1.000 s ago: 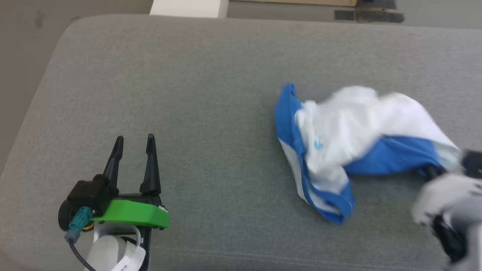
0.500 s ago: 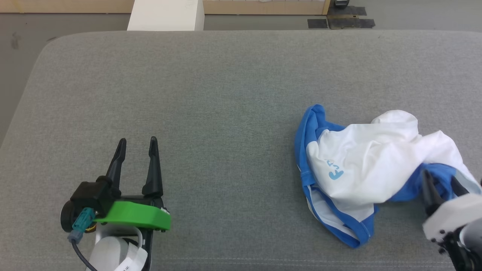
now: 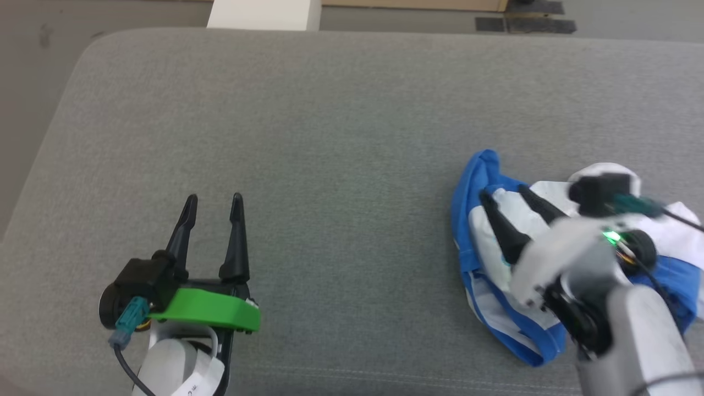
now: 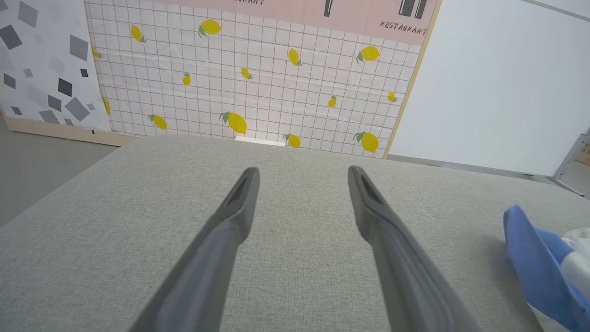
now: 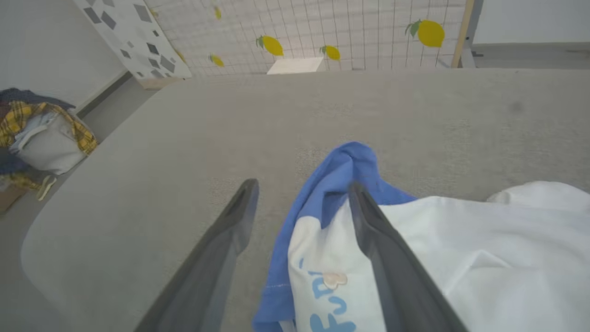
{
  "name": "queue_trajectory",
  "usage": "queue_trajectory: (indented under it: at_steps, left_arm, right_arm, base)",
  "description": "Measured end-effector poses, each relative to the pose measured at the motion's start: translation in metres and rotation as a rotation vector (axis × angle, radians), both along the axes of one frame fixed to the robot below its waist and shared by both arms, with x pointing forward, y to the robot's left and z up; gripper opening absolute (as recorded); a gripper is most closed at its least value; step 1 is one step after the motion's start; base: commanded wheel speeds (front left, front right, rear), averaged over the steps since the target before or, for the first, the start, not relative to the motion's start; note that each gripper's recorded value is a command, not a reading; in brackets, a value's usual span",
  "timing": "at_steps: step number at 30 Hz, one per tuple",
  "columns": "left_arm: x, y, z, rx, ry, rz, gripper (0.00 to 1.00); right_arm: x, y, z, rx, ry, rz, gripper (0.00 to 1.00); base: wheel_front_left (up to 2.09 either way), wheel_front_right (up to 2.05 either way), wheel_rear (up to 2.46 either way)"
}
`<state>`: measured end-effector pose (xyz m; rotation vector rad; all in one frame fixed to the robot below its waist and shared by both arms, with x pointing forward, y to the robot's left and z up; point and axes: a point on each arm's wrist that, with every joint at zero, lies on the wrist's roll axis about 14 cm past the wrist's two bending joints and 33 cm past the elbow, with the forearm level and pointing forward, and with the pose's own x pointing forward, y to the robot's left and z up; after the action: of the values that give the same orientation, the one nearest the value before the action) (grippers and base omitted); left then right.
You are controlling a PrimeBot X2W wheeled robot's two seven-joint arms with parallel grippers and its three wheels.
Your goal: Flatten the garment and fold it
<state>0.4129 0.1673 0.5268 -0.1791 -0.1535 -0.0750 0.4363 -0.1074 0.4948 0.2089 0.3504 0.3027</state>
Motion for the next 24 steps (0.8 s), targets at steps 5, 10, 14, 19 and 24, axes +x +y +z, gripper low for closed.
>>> queue_trajectory:
  at_steps: [5, 10, 14, 19, 24]
  left_arm:
    - [0.004, 0.005, 0.000, -0.001, -0.001, 0.013, 1.00]
    - [0.002, 0.014, -0.005, -0.001, 0.018, 0.040, 1.00]
    - [-0.003, 0.024, -0.012, 0.001, 0.041, 0.071, 1.00]
    - [-0.010, 0.035, -0.016, 0.007, 0.058, 0.105, 1.00]
    - [-0.015, 0.041, -0.012, 0.010, 0.050, 0.123, 1.00]
  right_arm:
    - [0.022, 0.018, -0.040, -0.133, 0.168, 0.078, 1.00]
    - [0.022, 0.027, -0.089, -0.254, 0.393, 0.143, 1.00]
    - [0.035, 0.050, -0.089, -0.263, 0.375, 0.201, 0.00]
    - [0.053, 0.099, -0.061, -0.248, 0.215, 0.313, 0.00]
    - [0.038, 0.172, -0.026, -0.255, 0.035, 0.534, 0.00]
  base:
    - [0.00, 0.00, 0.00]
    - [0.00, 0.00, 0.00]
    - [0.00, 0.00, 0.00]
    - [0.00, 0.00, 0.00]
    - [0.00, 0.00, 0.00]
